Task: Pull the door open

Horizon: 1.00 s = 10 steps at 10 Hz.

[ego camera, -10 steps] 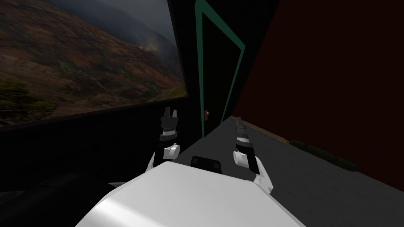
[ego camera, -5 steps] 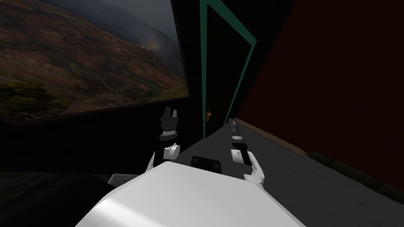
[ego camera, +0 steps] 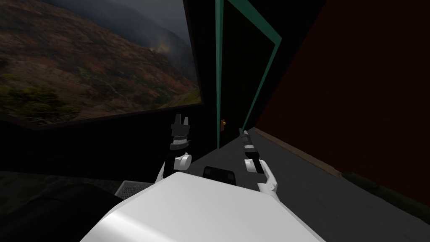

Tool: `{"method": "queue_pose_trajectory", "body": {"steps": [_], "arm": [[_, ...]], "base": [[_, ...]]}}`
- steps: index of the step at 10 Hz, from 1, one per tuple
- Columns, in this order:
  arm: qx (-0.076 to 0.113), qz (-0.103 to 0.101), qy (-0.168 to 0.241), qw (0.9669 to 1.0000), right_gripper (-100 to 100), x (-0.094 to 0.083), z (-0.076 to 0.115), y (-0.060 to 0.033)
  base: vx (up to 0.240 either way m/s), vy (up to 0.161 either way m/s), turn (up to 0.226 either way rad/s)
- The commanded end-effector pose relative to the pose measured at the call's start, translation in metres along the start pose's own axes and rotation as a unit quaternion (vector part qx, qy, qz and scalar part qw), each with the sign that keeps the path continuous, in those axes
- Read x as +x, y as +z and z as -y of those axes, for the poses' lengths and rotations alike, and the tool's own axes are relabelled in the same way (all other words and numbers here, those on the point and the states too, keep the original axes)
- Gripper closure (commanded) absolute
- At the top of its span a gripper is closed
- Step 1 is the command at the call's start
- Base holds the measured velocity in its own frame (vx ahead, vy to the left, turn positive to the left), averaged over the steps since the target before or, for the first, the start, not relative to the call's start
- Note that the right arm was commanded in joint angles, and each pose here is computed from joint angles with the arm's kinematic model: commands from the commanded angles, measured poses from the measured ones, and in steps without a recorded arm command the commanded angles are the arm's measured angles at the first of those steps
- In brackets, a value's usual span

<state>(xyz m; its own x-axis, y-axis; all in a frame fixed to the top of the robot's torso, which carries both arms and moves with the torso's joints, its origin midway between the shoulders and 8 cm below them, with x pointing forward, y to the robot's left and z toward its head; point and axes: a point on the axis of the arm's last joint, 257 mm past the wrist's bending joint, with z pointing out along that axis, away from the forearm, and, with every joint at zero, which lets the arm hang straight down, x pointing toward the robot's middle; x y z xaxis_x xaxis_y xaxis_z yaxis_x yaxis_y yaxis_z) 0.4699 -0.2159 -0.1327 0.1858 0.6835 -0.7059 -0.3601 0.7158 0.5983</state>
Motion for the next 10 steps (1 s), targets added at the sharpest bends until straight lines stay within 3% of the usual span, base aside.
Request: {"method": "queue_pose_trajectory", "body": {"steps": [1, 2, 3, 5, 7, 10], "arm": [[0.000, -0.022, -0.032, 0.9992, -100, 0.018, 0.006, 0.0028], [0.001, -0.023, -0.032, 0.9992, -100, 0.019, 0.007, 0.0022], [0.001, -0.038, -0.053, 0.9979, -100, 0.031, 0.012, 0.0028], [0.000, -0.066, -0.094, 0.9934, -100, 0.052, 0.021, 0.0035], [-0.004, -0.092, -0.133, 0.9868, -100, 0.072, 0.030, 0.0033], [-0.009, -0.131, -0.188, 0.9733, -100, 0.100, 0.045, 0.0001]], "base": [[0.063, -0.046, 0.179], [0.039, -0.044, 0.079], [0.041, -0.050, 0.102], [0.068, -0.064, 0.179], [0.078, -0.079, 0.192], [0.078, -0.079, 0.150]]}}
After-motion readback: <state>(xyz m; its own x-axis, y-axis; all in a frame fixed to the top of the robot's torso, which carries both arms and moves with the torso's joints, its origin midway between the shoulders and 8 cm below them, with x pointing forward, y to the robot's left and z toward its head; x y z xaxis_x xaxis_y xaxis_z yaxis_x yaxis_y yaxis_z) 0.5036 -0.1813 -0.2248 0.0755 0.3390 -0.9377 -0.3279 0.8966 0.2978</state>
